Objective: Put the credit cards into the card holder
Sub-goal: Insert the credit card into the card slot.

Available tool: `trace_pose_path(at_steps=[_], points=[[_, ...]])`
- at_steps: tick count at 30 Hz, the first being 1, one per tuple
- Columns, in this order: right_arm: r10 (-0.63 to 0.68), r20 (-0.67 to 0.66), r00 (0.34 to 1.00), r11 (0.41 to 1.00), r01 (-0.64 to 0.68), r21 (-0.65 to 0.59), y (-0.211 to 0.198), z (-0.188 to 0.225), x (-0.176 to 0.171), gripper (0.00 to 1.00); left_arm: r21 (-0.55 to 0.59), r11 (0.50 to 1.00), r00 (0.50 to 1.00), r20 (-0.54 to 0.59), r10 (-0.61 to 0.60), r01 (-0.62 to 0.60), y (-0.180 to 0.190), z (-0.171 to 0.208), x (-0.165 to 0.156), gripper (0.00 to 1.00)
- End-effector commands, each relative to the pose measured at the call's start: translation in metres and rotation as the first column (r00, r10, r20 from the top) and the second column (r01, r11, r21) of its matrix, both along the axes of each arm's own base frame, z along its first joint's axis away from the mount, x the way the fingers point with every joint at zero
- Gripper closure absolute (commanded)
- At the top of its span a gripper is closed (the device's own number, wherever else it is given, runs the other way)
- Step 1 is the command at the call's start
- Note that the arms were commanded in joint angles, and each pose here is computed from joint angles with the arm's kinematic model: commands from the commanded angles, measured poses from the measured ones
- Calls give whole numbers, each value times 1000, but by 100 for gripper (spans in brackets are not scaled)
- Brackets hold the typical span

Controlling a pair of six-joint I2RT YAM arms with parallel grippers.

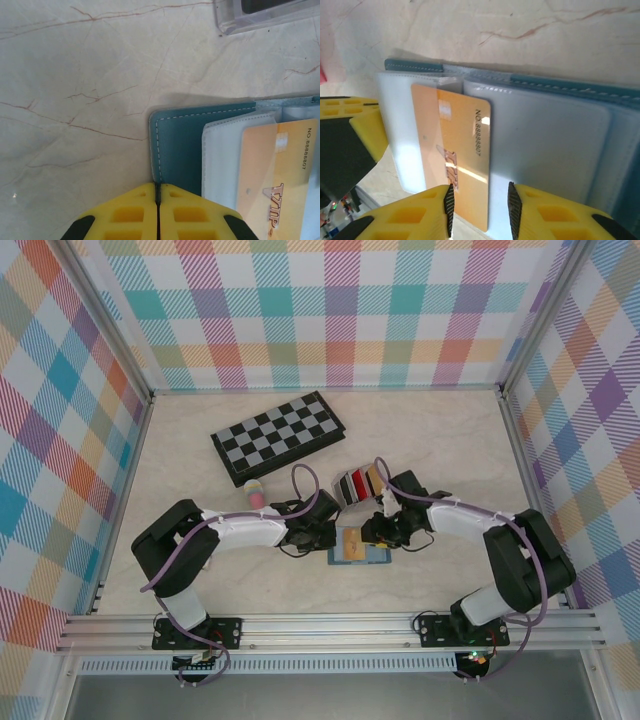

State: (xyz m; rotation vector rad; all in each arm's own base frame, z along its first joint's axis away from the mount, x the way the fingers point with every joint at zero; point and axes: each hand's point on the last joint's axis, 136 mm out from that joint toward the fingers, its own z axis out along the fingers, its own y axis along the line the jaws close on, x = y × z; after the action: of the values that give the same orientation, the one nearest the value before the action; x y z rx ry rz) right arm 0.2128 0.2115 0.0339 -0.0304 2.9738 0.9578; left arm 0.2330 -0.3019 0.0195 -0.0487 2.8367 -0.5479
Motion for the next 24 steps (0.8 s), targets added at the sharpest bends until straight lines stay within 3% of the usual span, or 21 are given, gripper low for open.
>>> trace_pose_path(at_steps=[1, 4, 9, 24], points=[[-3, -28, 1000, 1000, 3, -24, 1, -2, 0, 70, 72, 997, 1000, -27, 4, -2, 15, -18, -8, 94], [-7, -33, 999, 1000, 6, -25, 5, -6, 2, 80, 68, 998, 1000, -29, -3, 5, 13, -18, -7, 94], [19, -38, 999, 1000, -19, -15, 18, -8, 3, 85, 64, 998, 1000, -29, -1, 3, 12, -17, -7, 94], [56, -22, 998, 998, -55, 15, 47, 0, 2, 84, 68, 998, 1000, -27, 3, -1, 14, -18, -8, 94]])
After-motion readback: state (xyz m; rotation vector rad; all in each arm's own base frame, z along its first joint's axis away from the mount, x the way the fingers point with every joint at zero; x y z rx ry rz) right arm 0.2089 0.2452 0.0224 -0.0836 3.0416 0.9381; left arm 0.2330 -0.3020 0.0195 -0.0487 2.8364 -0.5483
